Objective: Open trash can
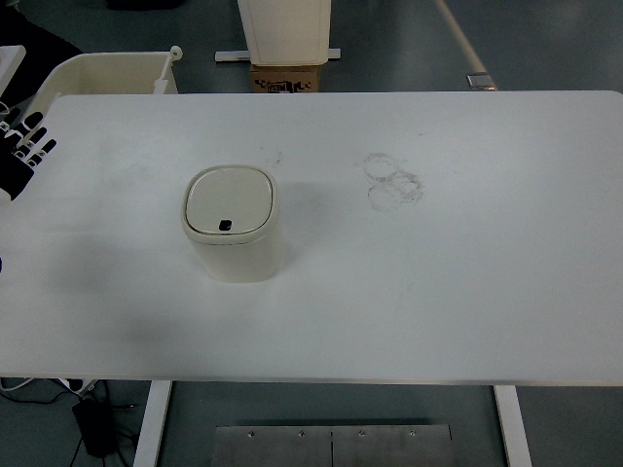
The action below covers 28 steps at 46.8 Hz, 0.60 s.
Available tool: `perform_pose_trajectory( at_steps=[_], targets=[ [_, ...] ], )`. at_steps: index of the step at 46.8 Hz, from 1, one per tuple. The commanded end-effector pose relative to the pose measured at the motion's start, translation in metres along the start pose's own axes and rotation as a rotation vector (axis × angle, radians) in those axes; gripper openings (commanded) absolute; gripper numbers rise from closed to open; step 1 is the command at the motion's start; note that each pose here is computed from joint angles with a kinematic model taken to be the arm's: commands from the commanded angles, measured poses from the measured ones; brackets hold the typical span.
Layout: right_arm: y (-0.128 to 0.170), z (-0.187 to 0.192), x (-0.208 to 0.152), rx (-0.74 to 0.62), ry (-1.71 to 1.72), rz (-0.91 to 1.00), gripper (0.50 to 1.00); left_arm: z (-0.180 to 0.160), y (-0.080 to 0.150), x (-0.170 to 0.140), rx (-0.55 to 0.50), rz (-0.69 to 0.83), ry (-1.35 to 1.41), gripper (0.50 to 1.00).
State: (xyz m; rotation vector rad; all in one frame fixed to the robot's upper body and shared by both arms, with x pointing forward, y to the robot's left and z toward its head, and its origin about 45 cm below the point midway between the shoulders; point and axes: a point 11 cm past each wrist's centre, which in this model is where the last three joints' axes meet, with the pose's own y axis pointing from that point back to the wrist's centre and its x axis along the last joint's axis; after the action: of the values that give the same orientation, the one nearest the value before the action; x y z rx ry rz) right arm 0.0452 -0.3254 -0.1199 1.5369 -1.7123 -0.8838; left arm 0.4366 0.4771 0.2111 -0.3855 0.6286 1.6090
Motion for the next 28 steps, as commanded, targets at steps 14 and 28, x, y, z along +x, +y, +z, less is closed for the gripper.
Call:
perform_pose_trajectory(
  at_steps=[14, 28],
  targets=[
    [-0.0003, -0.0007, -0.0001, 0.001, 0.0, 0.0, 0.991, 0.003, -0.0004, -0.0009, -0.032, -0.002, -0.002, 1.0],
    [0.0001, 0.0001, 0.0, 0.0, 0.001, 0.0, 0.991, -0.0004, -0.0034, -0.0062, -0.03, -0.01, 0.008, 1.0]
  ],
)
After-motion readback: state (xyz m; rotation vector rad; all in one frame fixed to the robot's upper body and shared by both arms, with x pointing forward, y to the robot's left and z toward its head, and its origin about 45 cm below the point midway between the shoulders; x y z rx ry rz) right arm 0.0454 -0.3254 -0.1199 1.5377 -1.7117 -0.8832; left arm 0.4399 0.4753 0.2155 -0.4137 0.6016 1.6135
